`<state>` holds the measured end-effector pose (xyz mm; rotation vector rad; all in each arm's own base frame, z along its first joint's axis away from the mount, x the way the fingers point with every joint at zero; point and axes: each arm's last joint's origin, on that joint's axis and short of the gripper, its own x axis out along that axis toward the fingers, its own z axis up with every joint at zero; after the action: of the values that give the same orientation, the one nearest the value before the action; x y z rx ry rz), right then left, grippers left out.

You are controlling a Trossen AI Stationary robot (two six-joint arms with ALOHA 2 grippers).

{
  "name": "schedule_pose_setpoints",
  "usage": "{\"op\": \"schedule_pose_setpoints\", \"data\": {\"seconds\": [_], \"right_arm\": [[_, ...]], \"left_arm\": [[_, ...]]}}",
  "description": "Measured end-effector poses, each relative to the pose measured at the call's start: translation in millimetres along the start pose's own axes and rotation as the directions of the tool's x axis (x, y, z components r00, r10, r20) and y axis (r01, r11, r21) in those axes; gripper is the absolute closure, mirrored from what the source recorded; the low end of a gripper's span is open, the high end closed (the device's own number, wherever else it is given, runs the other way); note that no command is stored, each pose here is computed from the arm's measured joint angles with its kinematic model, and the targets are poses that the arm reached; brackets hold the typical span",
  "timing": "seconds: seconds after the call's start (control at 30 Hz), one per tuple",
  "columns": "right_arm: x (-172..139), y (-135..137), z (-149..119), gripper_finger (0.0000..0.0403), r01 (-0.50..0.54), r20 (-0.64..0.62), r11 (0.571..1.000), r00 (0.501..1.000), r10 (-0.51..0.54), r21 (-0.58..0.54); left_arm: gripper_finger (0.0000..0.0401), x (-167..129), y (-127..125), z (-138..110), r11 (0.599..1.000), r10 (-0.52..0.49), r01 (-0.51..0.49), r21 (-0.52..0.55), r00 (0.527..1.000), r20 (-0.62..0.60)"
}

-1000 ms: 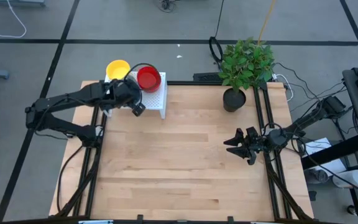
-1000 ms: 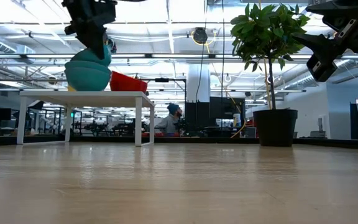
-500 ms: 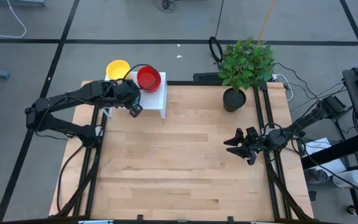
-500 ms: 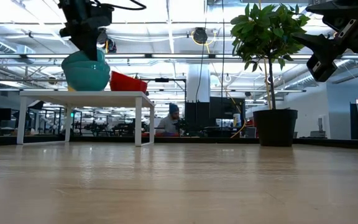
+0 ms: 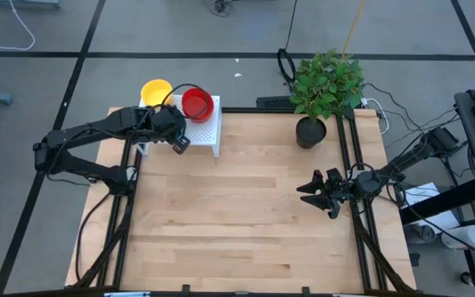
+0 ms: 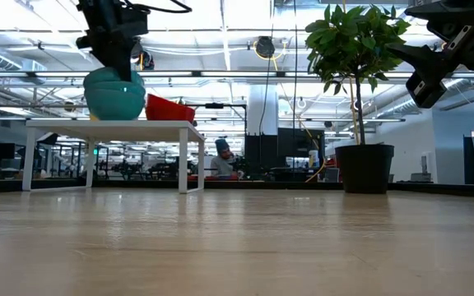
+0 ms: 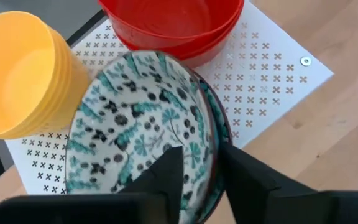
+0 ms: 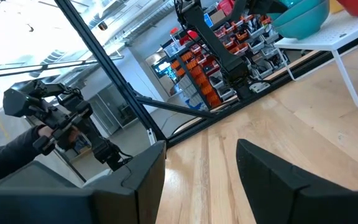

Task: Pick & Place Mini bowls
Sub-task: Stack the white patterned bowl on the white patterned bowl on the shelf, then return to home position

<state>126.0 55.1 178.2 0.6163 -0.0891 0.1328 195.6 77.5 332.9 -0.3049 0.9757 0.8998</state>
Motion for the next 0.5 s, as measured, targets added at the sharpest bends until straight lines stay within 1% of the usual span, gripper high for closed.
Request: {"op": "schedule_pose_setpoints", "data": {"seconds": [0.1, 0.27, 0.33, 0.4, 0.5], "right_arm": [[0.0, 0.0, 0.0, 0.0218, 0.000, 0.000, 1.000, 1.000, 0.000, 0.000], [0.0, 0.0, 0.0, 0.0218, 0.000, 0.000, 1.000, 1.000, 0.000, 0.000], [0.0, 0.0, 0.1, 0.0218, 0.000, 0.001, 1.000, 1.000, 0.000, 0.000], [0.0, 0.0, 0.0, 0.0218, 0.000, 0.000, 1.000, 1.000, 0.000, 0.000], [0.0, 0.0, 0.1, 0.0218, 0.000, 0.001, 1.000, 1.000, 0.000, 0.000]], "left_arm": [[0.0260, 0.0, -0.2, 1.7, 1.000, 0.007, -0.007, -0.024, 1.000, 0.021], [0.0213, -1.5, -3.7, 10.7, 0.995, -0.030, 0.040, -0.087, 0.993, 0.113], [0.0201, -4.0, -4.3, 14.2, 0.994, -0.055, 0.069, -0.087, 0.986, 0.155], [0.0191, -9.1, -4.3, 18.2, 0.989, -0.103, 0.122, -0.082, 0.972, 0.209], [0.0184, -21.1, -1.9, 22.8, 0.972, -0.170, 0.210, -0.103, 0.938, 0.303]]}}
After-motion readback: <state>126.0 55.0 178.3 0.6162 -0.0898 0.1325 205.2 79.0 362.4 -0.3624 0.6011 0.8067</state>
